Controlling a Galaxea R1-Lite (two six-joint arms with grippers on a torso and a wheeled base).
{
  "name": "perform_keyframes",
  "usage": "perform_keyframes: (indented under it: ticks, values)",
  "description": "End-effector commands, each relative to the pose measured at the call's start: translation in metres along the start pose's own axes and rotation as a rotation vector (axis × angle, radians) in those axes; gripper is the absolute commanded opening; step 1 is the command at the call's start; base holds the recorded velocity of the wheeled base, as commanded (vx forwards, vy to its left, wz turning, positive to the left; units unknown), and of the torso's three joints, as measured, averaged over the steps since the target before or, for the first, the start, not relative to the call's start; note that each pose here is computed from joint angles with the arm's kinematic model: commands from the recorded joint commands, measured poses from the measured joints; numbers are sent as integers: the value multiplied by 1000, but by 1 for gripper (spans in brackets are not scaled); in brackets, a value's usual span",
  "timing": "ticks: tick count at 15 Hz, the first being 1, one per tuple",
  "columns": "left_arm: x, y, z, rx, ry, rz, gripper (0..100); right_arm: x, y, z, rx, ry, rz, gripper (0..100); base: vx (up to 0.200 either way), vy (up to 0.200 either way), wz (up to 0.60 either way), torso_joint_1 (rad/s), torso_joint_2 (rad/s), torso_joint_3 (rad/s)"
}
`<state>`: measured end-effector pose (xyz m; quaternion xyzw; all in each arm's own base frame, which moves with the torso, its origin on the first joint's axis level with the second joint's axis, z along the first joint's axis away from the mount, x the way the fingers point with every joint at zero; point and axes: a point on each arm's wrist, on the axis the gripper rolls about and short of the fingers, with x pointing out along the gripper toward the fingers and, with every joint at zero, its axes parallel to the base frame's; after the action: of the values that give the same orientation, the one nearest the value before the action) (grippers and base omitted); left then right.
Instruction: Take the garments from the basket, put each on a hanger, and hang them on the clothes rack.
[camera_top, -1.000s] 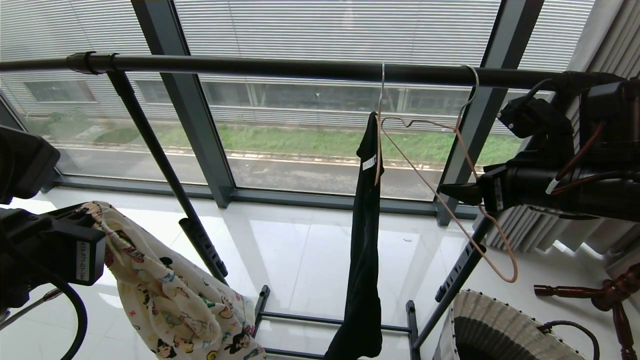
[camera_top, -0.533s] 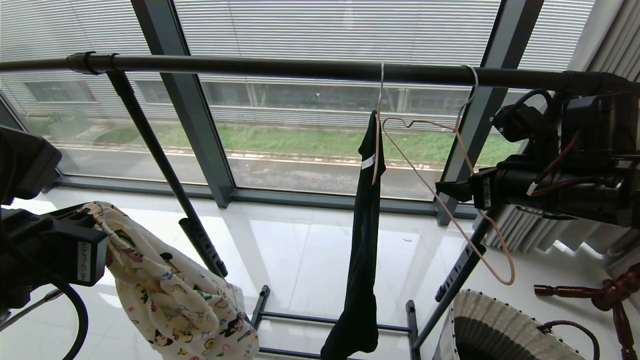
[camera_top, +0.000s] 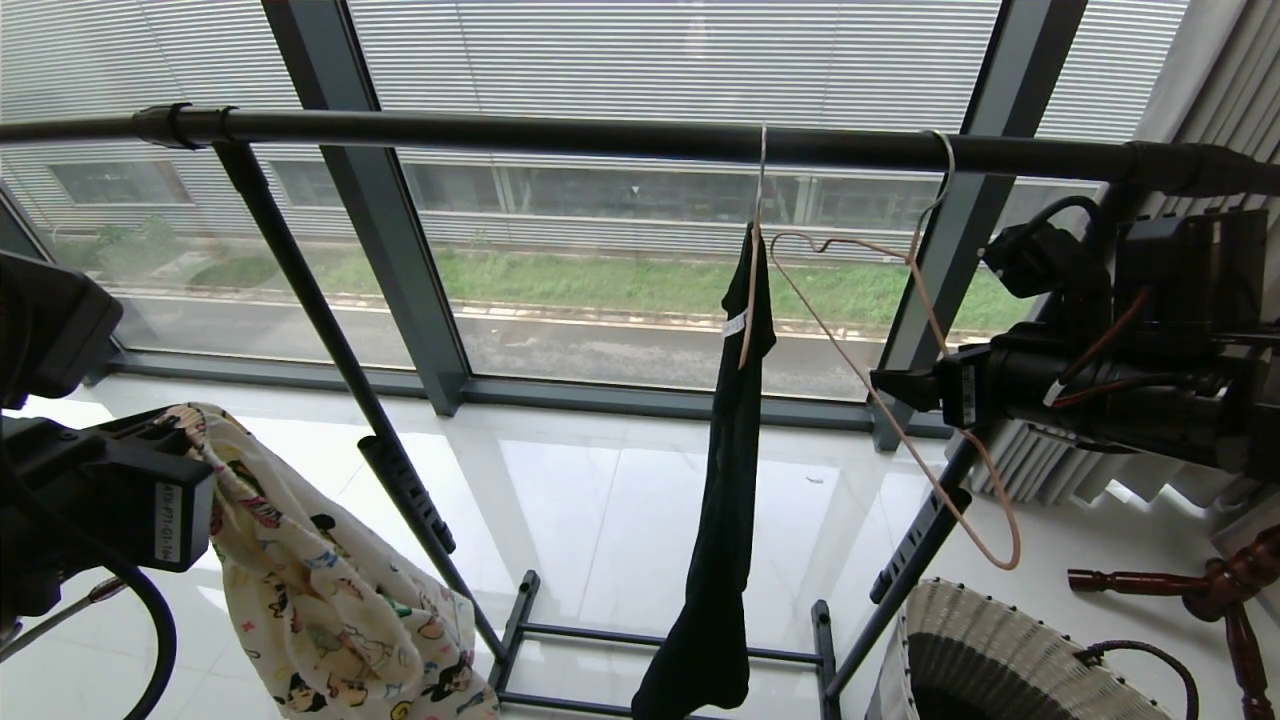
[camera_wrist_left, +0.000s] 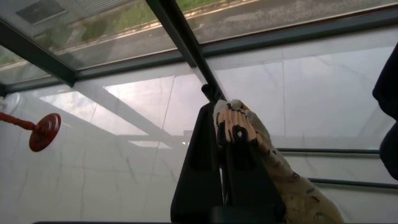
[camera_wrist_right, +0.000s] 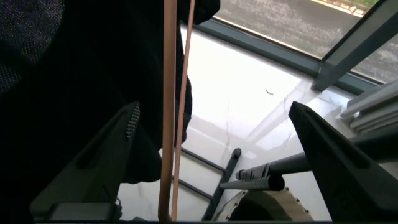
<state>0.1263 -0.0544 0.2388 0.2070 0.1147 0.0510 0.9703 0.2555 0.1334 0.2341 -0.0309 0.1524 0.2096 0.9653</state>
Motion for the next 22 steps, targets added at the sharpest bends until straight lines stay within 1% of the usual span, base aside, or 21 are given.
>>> perform_keyframes:
  ticks: [1,9,11,12,14,19,22]
  values:
    - [0,0,0,-2,-1,2,0,1,0,-1,1,2,0,0,0,0,0,0,0,0]
    - [-1,1,0,-5,-3,3,0,2,0,0,2,-4,-1,0,0,0,0,0,0,0]
    - [-1,1,0,-6,-5,3,0,-1,-1,3,11,-23,-10,0,0,0,0,0,0,0]
    - [-2,2,0,-7,-6,4,0,-3,-1,7,15,-60,-24,0,0,0,0,0,0,0]
    - [-2,2,0,-7,-9,3,0,-5,-2,9,21,-116,-69,0,0,0,0,0,0,0]
    - [-2,2,0,-5,-8,4,0,-27,-4,10,25,-193,-75,0,0,0,0,0,0,0]
    - [-2,2,0,-4,-8,4,0,-51,-4,10,23,-226,-70,0,0,0,0,0,0,0]
